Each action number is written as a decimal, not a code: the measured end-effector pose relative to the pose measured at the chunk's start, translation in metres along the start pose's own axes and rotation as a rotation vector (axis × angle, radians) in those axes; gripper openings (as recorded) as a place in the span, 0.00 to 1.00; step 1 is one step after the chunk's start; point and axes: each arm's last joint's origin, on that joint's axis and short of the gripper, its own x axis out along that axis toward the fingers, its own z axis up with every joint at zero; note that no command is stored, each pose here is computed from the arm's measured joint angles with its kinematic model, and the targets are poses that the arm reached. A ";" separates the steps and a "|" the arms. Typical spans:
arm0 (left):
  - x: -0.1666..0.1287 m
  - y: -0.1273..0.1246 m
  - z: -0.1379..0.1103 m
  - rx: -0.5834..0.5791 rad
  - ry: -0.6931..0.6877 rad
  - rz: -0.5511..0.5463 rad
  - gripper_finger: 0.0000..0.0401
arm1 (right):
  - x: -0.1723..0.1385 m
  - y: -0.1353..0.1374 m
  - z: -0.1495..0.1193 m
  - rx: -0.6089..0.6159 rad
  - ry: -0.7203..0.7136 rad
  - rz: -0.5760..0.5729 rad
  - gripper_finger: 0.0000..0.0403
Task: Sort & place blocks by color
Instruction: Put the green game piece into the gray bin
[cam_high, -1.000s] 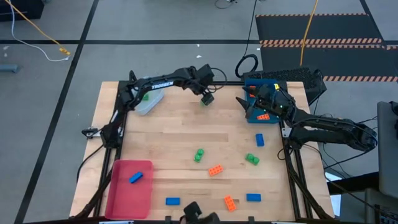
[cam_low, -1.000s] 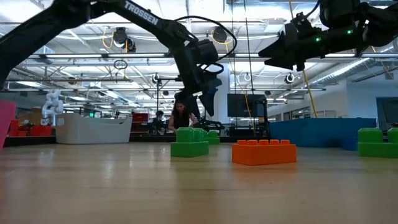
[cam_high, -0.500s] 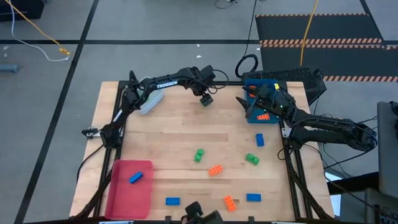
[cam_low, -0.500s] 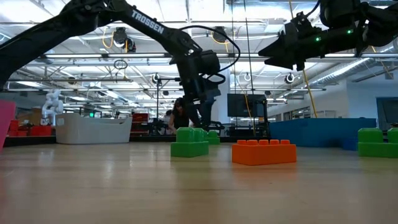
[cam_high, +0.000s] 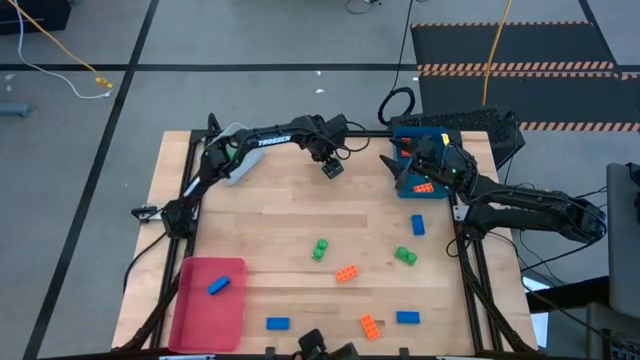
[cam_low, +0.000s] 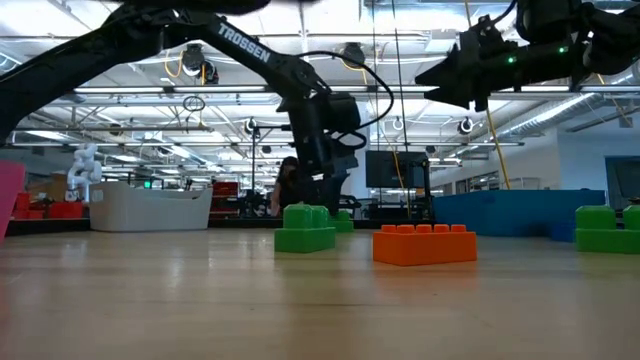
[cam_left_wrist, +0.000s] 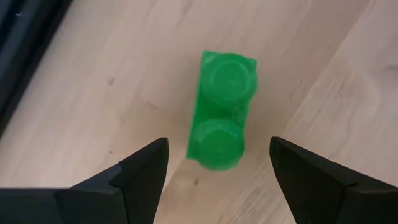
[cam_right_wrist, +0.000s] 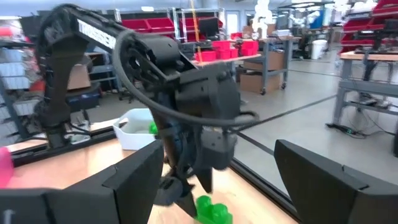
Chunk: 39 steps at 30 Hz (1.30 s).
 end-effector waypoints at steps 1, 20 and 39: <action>0.001 0.000 0.000 -0.003 0.002 0.000 0.69 | 0.000 0.000 0.001 0.001 -0.005 0.004 0.75; 0.004 -0.006 0.001 -0.009 -0.028 0.093 0.51 | 0.000 0.000 0.001 0.009 -0.007 0.005 0.75; 0.004 -0.006 0.001 0.032 -0.030 0.117 0.35 | 0.000 0.000 0.001 0.006 -0.012 0.005 0.75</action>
